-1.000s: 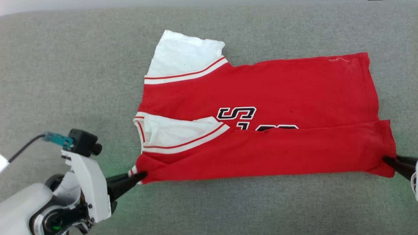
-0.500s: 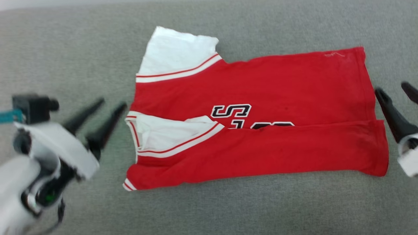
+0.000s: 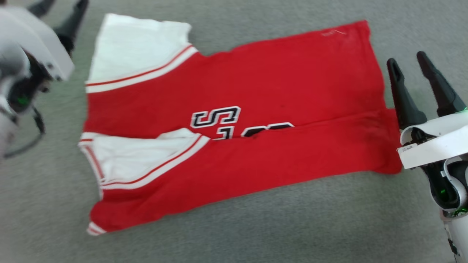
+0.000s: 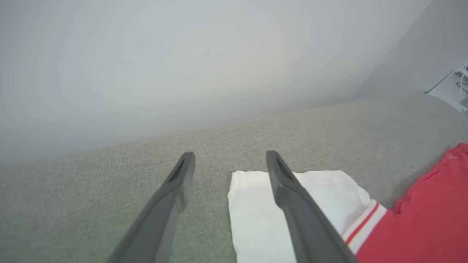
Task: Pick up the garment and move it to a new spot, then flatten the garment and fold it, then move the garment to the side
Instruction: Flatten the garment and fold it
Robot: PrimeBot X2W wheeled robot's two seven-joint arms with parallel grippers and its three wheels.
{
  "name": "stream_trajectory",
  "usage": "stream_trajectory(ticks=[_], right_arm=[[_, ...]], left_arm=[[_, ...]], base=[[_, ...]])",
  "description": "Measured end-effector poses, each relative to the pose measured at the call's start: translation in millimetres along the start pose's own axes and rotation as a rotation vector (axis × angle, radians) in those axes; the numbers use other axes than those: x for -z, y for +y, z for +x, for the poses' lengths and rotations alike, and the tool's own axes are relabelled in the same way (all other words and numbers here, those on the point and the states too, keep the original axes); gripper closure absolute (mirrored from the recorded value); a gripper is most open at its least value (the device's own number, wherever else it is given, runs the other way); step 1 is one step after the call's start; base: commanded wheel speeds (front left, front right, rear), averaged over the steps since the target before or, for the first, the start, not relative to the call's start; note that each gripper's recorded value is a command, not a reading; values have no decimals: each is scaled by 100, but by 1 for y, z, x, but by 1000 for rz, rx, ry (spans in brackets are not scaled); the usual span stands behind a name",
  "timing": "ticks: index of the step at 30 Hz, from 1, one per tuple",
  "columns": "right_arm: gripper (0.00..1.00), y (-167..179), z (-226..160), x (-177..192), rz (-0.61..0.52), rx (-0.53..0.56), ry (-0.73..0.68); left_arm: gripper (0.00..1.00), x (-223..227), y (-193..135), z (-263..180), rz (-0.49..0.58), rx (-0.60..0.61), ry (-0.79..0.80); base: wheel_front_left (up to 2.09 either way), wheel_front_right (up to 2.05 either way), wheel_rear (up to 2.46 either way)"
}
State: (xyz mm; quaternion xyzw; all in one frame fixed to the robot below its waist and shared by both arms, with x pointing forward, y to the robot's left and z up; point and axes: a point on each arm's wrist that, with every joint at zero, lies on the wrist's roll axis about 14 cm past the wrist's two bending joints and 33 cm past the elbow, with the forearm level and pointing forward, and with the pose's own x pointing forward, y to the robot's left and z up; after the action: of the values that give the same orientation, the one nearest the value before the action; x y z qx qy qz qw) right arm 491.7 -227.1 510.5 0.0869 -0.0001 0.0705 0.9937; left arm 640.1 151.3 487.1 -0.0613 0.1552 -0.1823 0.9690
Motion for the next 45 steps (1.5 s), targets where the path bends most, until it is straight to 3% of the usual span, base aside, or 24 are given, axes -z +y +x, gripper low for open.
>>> stream_trajectory(ticks=[5,10,17,18,19,20,21,22,26,30,35,41,45], right_arm=[[0,-19,-13,13,-3,52,21],[0,-35,-28,25,-14,98,64],[0,-41,-34,37,-21,108,115],[0,-41,-33,38,-21,103,118],[0,-40,-31,40,-22,98,126],[0,-40,-29,40,-25,93,128],[0,-39,-26,39,-31,85,131],[0,-38,-22,39,-36,75,138],[0,-32,-3,46,-52,28,217],[0,-32,32,56,-88,-15,391],[0,-40,57,79,-53,6,642],[0,-48,74,102,-92,41,900],[0,-48,89,108,-135,49,956]], left_arm=[[0,27,16,33,56,-56,244],[0,81,16,39,-24,-65,600],[0,88,-6,52,-141,13,713],[11,91,-8,52,-142,25,729],[39,91,-10,52,-135,36,734],[60,91,-11,52,-131,41,736],[92,92,-12,53,-129,48,737],[100,92,-13,53,-132,56,735],[100,96,-20,56,-132,84,730],[100,96,-22,59,-132,99,711],[100,94,-25,58,-126,114,697],[100,94,-29,55,-132,131,682],[100,95,-29,53,-135,141,675]], base=[[0,0,0],[0,0,0],[0,0,0],[0,0,0],[0,0,0],[0,0,0],[0,0,0],[0,0,0],[0,0,0],[0,0,0],[0,0,0],[0,0,0],[0,0,0]])
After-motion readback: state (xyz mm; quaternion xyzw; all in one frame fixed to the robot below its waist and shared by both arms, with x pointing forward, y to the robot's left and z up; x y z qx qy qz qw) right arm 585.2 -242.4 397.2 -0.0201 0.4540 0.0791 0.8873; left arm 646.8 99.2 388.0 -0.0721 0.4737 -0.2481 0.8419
